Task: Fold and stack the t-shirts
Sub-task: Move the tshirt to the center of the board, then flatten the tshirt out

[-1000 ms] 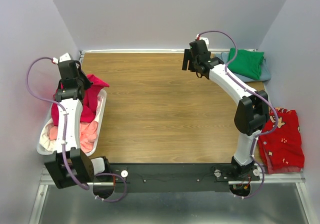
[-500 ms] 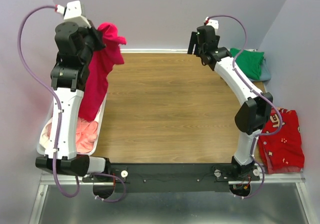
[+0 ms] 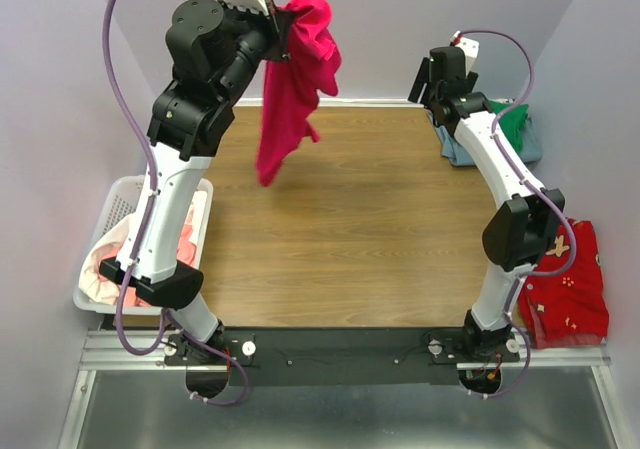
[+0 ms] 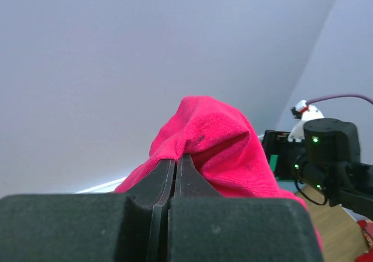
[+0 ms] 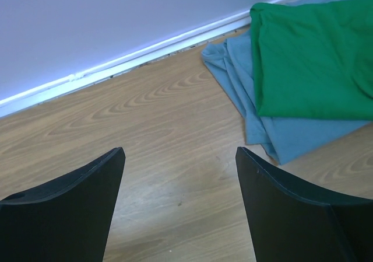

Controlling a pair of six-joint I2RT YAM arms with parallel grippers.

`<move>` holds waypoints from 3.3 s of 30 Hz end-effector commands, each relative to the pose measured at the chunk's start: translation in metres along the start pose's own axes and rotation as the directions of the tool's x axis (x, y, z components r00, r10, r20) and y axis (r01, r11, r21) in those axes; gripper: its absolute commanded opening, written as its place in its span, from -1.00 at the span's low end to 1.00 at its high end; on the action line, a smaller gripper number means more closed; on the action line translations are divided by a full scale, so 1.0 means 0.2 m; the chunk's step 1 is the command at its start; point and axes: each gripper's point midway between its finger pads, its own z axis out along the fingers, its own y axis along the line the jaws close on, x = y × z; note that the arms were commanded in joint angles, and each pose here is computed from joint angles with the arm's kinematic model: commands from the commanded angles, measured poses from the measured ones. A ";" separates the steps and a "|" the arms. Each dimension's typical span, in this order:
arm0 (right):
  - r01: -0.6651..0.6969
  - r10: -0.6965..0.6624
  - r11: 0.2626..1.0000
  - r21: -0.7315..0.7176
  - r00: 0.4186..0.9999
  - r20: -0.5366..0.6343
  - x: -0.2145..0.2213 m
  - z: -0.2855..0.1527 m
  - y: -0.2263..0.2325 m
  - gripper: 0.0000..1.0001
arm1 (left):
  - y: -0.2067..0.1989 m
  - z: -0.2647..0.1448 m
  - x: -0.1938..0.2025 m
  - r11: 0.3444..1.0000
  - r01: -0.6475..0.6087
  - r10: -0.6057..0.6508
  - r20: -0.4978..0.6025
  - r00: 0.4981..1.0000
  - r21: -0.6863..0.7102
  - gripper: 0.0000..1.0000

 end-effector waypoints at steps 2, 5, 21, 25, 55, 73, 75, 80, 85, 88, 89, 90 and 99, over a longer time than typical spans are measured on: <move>-0.031 0.030 0.999 0.031 1.000 0.006 -0.02 -0.06 -0.07 0.72 | -0.18 -0.01 -0.05 0.995 -0.019 0.015 0.044 0.999 0.094 -1.00; -0.025 0.025 0.999 0.030 1.000 -0.009 0.02 -0.05 -0.07 0.72 | -0.21 0.02 0.14 0.995 -0.024 0.028 -0.043 0.999 0.100 -1.00; -0.001 -0.027 0.994 -0.110 0.968 -0.249 0.49 -0.07 -0.03 0.56 | 0.47 -0.11 1.06 0.825 -0.088 -0.143 -0.357 0.923 -0.558 0.19; 0.040 -0.082 0.987 -0.153 0.957 -0.279 0.58 -0.15 0.00 0.47 | 0.35 -0.02 1.18 0.918 -0.065 -0.115 -0.417 0.901 -0.392 0.23; -0.081 0.021 0.994 -0.076 0.810 -0.586 1.29 -0.11 -0.01 0.31 | -0.37 0.05 2.06 0.968 0.100 0.111 -0.747 0.656 0.232 0.05; -0.033 -0.013 0.997 -0.064 0.793 -0.609 1.41 0.02 0.00 -0.45 | -0.33 -0.01 2.23 0.971 0.090 0.127 -0.794 0.594 0.222 -0.08; -0.029 -0.011 0.998 -0.056 0.803 -0.596 1.38 0.02 0.00 -0.67 | -0.33 -0.01 2.23 0.972 0.084 0.128 -0.794 0.595 0.220 -0.11; -0.001 -0.012 1.000 -0.024 0.844 -0.536 1.28 0.03 -0.05 -0.83 | -0.34 0.00 2.13 0.968 0.083 0.133 -0.767 0.628 0.236 -0.13; 0.007 -0.004 1.000 0.004 0.860 -0.510 1.21 0.05 -0.10 -0.77 | -0.45 -0.01 2.09 0.936 0.115 0.184 -0.741 0.645 0.332 -0.12; -0.002 0.002 1.000 0.000 0.857 -0.516 1.21 0.05 -0.09 -0.76 | -0.54 -0.04 2.13 0.912 0.127 0.228 -0.741 0.632 0.389 -0.12; -0.003 0.002 1.000 -0.002 0.852 -0.523 1.23 0.05 -0.09 -0.73 | -0.60 -0.05 2.14 0.901 0.130 0.247 -0.734 0.632 0.414 -0.12; -0.007 0.003 1.000 -0.006 0.848 -0.529 1.24 0.05 -0.09 -0.73 | -0.62 -0.05 2.15 0.898 0.126 0.256 -0.732 0.631 0.422 -0.12; -0.027 0.008 0.999 -0.026 0.829 -0.559 1.29 0.04 -0.06 -0.69 | -0.67 0.03 2.25 0.906 0.107 0.263 -0.743 0.615 0.409 -0.12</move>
